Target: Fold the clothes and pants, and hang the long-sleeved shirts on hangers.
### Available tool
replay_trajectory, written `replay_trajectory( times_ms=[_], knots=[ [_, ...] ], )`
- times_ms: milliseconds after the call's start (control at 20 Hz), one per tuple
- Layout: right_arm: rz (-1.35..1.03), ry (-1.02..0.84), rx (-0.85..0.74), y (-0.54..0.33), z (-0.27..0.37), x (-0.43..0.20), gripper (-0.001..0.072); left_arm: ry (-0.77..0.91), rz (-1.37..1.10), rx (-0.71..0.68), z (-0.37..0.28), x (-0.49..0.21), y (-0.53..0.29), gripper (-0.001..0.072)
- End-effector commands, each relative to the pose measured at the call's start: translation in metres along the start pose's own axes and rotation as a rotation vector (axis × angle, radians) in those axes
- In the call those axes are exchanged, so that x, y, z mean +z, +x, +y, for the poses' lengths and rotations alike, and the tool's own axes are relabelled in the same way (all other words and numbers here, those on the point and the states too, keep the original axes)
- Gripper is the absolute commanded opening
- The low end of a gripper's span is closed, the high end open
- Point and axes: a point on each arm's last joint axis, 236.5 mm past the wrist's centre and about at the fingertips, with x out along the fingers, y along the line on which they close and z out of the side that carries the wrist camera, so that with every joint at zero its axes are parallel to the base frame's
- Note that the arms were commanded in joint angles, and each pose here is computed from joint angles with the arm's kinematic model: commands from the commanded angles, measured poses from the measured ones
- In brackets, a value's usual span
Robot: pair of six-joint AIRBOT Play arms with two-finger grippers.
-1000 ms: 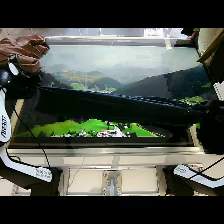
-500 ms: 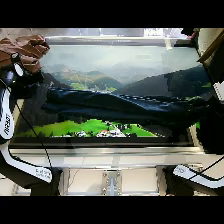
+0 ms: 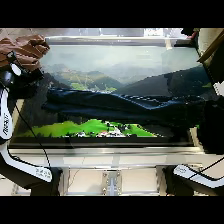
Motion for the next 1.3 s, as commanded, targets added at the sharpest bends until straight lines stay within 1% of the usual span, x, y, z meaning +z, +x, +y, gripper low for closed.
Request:
replay_trajectory(
  times_ms=[0,100,200,250,300,400,500,650,850,950,1100,1250],
  knots=[
    [0.129,0.036,-0.054,-0.01,-0.033,-0.031,0.0413,-0.07,0.008,-0.009,0.003,0.001,-0.006,0.057],
    [0.174,-0.043,-0.01,-0.001,-0.027,-0.047,0.0483,-0.081,0.035,-0.032,-0.007,-0.007,-0.005,0.0569],
    [0.171,-0.059,0.102,0.015,-0.004,-0.052,0.0499,-0.095,0.044,-0.073,-0.024,-0.01,-0.006,0.0568],
    [0.169,-0.048,0.154,0.025,0.005,-0.052,0.0518,-0.099,0.039,-0.098,-0.035,-0.01,-0.006,0.0568],
    [0.188,-0.024,0.192,0.038,0.011,-0.055,0.052,-0.088,0.019,-0.115,-0.046,-0.008,-0.007,0.0568],
    [0.261,0.023,0.243,0.061,0.015,-0.069,0.0546,-0.042,-0.052,-0.156,-0.071,0.005,-0.017,0.0568],
    [0.343,0.009,0.272,0.081,0.015,-0.088,0.0557,0.045,-0.123,-0.202,-0.101,0.016,-0.037,0.0568],
    [0.372,-0.035,0.274,0.094,0.007,-0.097,0.056,0.156,-0.182,-0.254,-0.136,0.02,-0.073,0.0568],
    [0.34,-0.069,0.273,0.072,-0.005,-0.069,0.056,0.168,-0.219,-0.286,-0.15,0.026,-0.102,0.0568],
    [0.319,-0.07,0.274,0.053,-0.013,-0.052,0.056,0.136,-0.204,-0.29,-0.15,0.024,-0.11,0.0568],
    [0.359,-0.036,0.299,0.032,-0.028,-0.06,0.056,0.135,-0.177,-0.301,-0.154,0.016,-0.115,0.0568],
    [0.37,0.087,0.353,0.04,-0.037,-0.083,0.056,0.13,-0.142,-0.334,-0.167,0.005,-0.116,0.0568]
  ],
)
